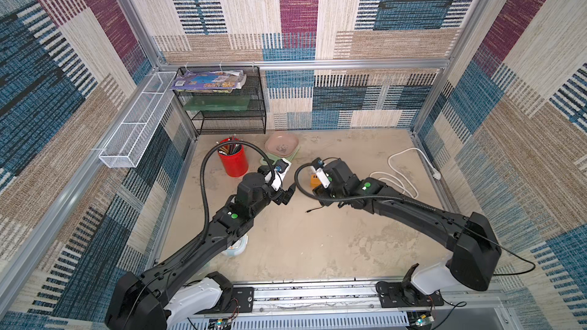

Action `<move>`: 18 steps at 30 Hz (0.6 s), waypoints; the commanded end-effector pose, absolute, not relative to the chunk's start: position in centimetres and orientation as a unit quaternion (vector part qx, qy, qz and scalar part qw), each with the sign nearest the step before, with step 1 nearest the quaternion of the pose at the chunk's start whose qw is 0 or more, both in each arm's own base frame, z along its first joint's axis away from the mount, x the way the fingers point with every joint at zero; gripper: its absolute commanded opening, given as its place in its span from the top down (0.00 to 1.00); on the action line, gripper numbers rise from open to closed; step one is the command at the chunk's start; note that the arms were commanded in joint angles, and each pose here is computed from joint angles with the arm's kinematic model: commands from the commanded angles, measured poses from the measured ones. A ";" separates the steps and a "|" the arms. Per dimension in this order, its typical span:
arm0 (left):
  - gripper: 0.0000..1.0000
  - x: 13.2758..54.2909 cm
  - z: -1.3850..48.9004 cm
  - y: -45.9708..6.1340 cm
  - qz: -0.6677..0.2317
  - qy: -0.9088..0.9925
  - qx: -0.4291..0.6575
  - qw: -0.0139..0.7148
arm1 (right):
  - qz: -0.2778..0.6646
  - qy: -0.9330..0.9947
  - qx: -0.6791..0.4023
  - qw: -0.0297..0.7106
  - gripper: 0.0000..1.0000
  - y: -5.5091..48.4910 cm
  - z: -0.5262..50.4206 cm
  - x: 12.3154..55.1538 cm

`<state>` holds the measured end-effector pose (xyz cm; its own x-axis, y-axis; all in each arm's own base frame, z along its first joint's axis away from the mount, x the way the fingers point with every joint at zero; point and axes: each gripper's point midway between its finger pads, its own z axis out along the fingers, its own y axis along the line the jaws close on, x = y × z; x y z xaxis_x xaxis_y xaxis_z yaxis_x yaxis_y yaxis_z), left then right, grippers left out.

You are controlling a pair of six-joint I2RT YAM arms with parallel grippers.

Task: Charge the electronic scale
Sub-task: Insert the plug into the socket, then pick up the charging cable from the center of the board.

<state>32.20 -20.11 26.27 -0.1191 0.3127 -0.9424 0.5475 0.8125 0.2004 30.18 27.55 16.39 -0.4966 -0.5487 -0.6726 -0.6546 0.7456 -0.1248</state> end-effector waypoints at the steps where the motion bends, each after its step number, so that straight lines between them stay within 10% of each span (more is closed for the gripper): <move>1: 0.06 31.4 26.6 -19.1 -0.114 0.761 0.275 0.576 | 0.082 0.813 -0.428 0.387 0.31 29.1 16.3 29.9; 18: 0.04 29.5 27.7 -19.0 -0.149 0.756 0.273 0.576 | -0.006 0.808 -0.511 0.293 0.34 28.1 7.9 31.2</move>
<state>29.77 -18.60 27.64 -0.1805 0.2591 -0.9488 0.5637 0.8178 0.1161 30.62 27.79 7.96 -0.3391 -0.8140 -0.4716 -0.8124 0.5061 -0.2895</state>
